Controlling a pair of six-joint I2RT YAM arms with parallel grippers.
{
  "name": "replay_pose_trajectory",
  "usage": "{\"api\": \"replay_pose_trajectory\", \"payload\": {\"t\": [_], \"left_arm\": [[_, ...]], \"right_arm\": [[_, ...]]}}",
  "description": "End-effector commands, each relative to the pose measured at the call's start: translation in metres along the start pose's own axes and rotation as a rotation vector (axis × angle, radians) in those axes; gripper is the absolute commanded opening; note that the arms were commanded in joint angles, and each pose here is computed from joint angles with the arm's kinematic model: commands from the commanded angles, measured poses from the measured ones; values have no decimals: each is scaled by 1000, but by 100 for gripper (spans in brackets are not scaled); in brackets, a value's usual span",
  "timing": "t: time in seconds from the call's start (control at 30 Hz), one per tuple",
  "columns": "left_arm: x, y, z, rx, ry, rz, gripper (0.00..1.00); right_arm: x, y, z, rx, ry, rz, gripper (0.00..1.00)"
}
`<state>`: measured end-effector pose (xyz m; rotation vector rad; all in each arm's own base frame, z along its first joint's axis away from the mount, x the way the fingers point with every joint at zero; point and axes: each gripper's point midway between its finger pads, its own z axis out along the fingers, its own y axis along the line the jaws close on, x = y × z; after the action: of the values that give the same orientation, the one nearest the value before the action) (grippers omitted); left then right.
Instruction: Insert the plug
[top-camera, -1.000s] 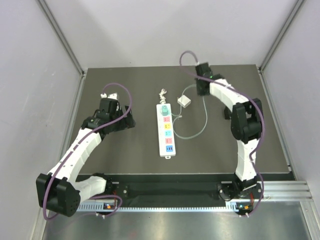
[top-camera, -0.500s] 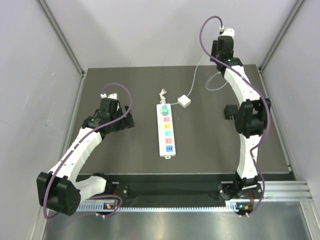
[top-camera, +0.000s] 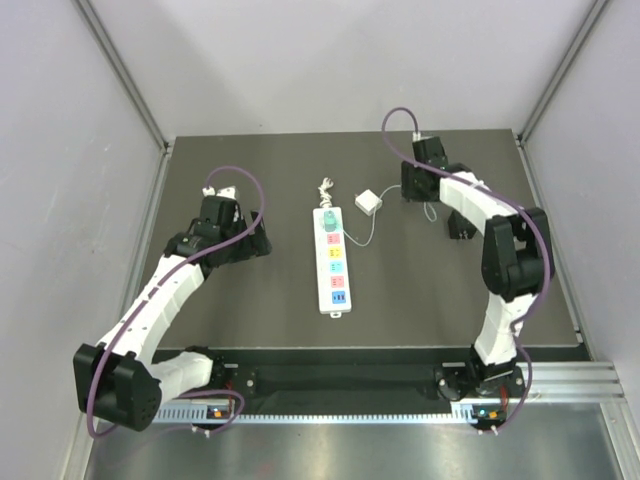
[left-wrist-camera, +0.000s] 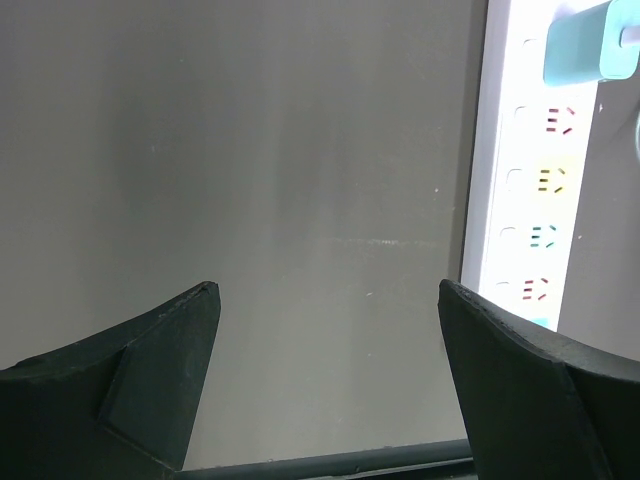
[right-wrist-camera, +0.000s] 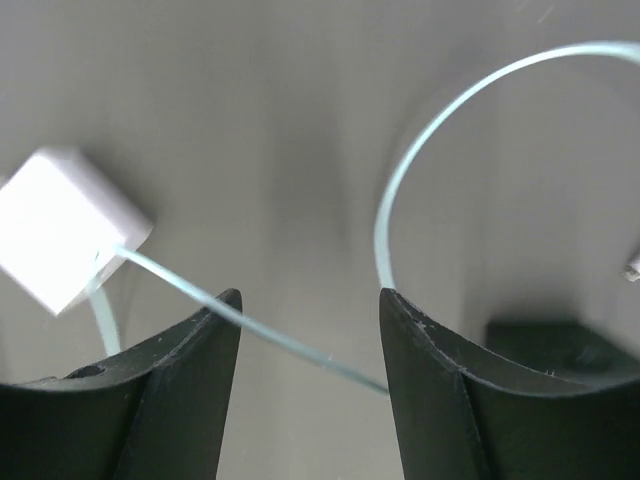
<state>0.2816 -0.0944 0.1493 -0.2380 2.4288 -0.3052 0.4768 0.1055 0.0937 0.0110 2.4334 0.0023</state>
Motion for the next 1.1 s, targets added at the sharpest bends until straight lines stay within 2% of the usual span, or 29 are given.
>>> {"api": "replay_pose_trajectory", "payload": {"t": [0.0,0.13,0.33,0.57,0.7,0.8,0.83,0.97,1.07], "left_arm": [[-11,-7,-4,41,-55,0,94],[-11,-7,-4,42,-54,0,94],[-10,-6,-7,43,-62,0,94],[-14,-8,-9,52,-75,6,96],[-13,-8,-9,53,-73,5,96],[-14,-8,-9,54,-76,8,96],[-13,-8,-9,54,-74,9,95],[-13,-7,-8,52,-74,14,95],[-14,-7,-9,53,-76,16,95]], "right_arm": [[-7,27,-37,-71,-65,40,57],[19,22,-42,-4,38,66,58],[14,8,-66,35,41,36,68],[-38,14,-113,-18,-106,27,72],[-72,49,-121,-152,-222,-53,68],[-83,78,-110,-235,-246,-98,64],[-77,87,-94,-246,-216,-111,64],[-85,116,-70,-305,-224,-157,67],[-91,123,-47,-275,-229,-224,69]]}}
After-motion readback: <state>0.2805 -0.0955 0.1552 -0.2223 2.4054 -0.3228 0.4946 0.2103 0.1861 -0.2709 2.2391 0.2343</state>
